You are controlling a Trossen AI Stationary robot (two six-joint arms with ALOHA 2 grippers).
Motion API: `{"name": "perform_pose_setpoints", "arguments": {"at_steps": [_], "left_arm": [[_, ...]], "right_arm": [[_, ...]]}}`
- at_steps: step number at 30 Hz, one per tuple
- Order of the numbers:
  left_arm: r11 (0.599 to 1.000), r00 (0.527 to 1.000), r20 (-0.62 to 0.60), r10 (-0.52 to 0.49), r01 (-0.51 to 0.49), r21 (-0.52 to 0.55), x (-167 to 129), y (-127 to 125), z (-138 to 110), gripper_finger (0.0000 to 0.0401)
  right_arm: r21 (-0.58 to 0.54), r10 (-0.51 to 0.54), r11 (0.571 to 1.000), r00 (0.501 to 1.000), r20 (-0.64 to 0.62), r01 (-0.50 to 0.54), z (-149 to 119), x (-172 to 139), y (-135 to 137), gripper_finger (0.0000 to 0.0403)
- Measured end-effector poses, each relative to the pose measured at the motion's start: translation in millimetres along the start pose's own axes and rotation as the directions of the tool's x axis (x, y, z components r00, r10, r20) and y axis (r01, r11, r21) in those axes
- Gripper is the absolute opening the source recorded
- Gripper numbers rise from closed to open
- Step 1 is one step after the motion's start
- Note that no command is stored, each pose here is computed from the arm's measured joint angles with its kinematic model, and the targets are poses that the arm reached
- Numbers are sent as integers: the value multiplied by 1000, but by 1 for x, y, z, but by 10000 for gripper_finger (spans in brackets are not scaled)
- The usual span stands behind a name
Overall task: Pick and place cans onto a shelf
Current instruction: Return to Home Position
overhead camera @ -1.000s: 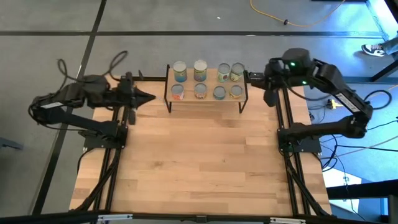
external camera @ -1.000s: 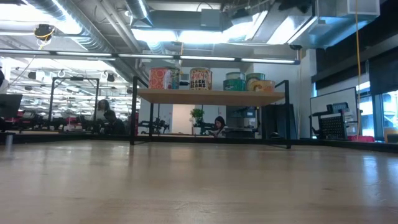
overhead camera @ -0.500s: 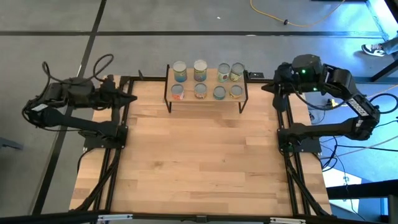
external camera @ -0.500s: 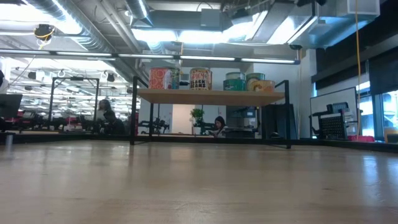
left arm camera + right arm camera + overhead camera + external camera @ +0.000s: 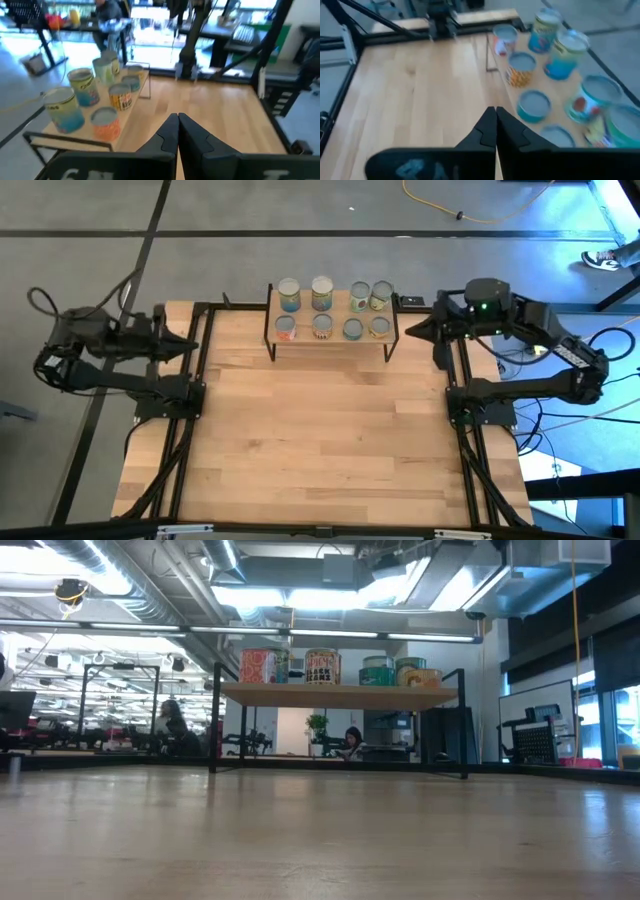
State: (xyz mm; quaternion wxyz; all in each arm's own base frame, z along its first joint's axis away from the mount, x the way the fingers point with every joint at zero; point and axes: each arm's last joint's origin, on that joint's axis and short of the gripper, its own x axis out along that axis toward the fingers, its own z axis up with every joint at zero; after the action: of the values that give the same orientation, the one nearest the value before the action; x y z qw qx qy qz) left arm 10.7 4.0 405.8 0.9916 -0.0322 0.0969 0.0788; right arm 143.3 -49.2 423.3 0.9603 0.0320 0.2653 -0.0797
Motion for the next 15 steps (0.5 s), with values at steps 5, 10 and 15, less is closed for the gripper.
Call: {"name": "perform_pose_setpoints", "arguments": {"at_steps": [5,10,15], "left_arm": [[998,990,123,-63,64,-9,3,0,-28,0],[997,980,189,-69,76,-33,21,0,-62,0],[989,947,293,-132,146,-26,36,-2,-84,0]], "right_arm": [[-19,44,999,999,-1,-44,-19,22,6,0],[-23,76,997,996,40,-75,-42,42,11,0],[-36,102,995,984,148,-98,-62,41,12,0]]}}
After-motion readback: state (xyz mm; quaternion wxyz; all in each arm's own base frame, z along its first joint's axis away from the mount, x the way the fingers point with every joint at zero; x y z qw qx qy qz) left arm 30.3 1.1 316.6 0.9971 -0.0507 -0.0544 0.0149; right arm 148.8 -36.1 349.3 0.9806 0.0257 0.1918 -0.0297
